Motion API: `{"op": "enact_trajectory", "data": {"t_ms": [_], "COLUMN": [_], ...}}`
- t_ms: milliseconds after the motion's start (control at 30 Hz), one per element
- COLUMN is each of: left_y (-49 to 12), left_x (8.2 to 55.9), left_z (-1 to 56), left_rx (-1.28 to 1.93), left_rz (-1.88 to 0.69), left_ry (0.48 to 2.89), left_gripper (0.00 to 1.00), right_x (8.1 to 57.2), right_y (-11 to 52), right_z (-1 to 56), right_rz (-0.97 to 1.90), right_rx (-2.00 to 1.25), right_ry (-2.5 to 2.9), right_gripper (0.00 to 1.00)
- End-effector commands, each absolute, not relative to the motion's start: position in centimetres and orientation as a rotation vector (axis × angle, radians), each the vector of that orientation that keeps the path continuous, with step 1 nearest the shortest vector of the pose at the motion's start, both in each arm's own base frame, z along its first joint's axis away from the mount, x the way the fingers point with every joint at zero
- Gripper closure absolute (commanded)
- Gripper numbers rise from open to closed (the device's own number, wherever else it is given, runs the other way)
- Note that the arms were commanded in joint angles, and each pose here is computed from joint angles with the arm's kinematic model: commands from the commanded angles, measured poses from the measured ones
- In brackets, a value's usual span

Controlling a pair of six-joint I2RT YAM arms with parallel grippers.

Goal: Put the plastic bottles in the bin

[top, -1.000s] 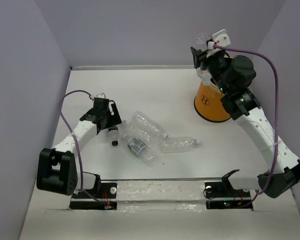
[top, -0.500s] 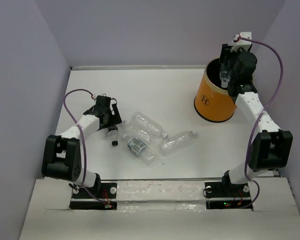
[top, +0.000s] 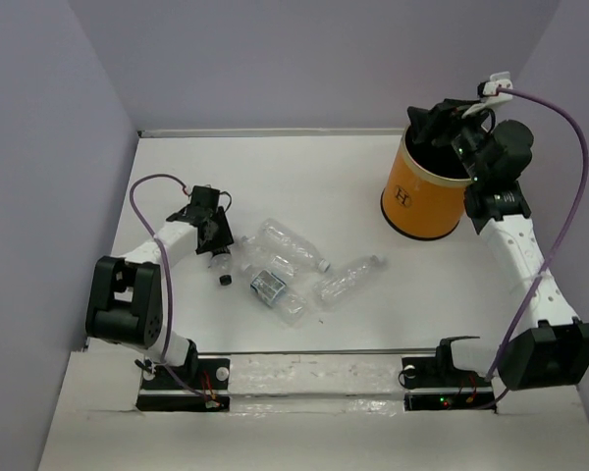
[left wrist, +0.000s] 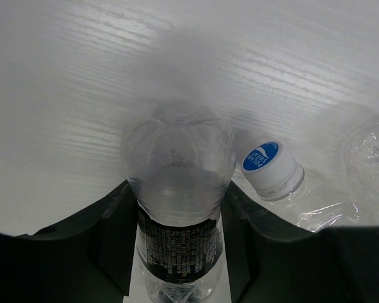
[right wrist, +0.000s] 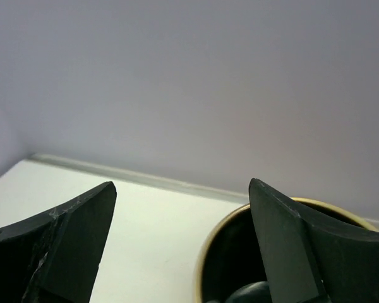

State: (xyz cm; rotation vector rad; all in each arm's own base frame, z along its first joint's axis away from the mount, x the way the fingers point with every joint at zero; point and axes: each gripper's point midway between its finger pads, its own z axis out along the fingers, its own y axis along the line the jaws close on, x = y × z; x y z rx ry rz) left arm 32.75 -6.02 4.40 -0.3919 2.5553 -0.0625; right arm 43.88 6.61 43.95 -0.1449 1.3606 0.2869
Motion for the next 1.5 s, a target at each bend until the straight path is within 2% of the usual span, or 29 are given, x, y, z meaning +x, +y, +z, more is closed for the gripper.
{"op": "enact_trajectory", "data": {"t_ms": [0,167,367,600,833,1067,1200,1300,1367,1400,1467], "left_y": [-5.9,-6.4,-8.5,-16.6,-22.8,-25.3,-25.8,-25.6,-25.5,-25.9,-25.8], "left_x": [34.2,35.1,36.2,35.2,32.5,31.0,30.5,30.3,30.2,29.8,29.7], "left_z": [8.3,13.8,23.7,31.5,34.2,34.0,33.5,33.5,33.1,33.1,33.0], "left_rx": [-0.396,-0.401,-0.364,-0.254,-0.174,-0.128,-0.120,-0.115,-0.111,-0.087,-0.080], "left_rz": [-0.098,-0.181,-0.321,-0.618,-0.902,-0.984,-1.010,-1.010,-1.003,-1.025,-1.022], "left_ry": [2.441,2.283,2.066,1.863,1.730,1.739,1.747,1.738,1.746,1.752,1.755], "left_gripper": [0.55,0.59,0.59,0.61,0.62,0.61,0.59,0.57,0.54,0.48,0.41], "right_x": [39.9,37.2,32.4,28.2,26.8,27.7,28.3,28.6,29.2,29.4,29.8], "right_y": [14.7,15.8,21.2,30.4,35.2,35.9,35.7,35.6,35.3,35.2,34.9], "right_z": [37.5,33.8,35.7,34.7,33.8,32.6,32.5,32.3,32.3,32.2,32.1], "right_rz": [0.649,0.738,1.000,1.304,1.382,1.364,1.340,1.318,1.282,1.259,1.229], "right_rx": [-0.248,-0.155,-0.339,-0.528,-0.571,-0.553,-0.526,-0.517,-0.494,-0.497,-0.478], "right_ry": [1.491,1.542,1.502,1.507,1.495,1.517,1.519,1.520,1.519,1.528,1.541], "right_gripper": [0.10,0.11,0.12,0.04,0.00,0.01,0.09,0.11,0.24,0.33,0.50]}}
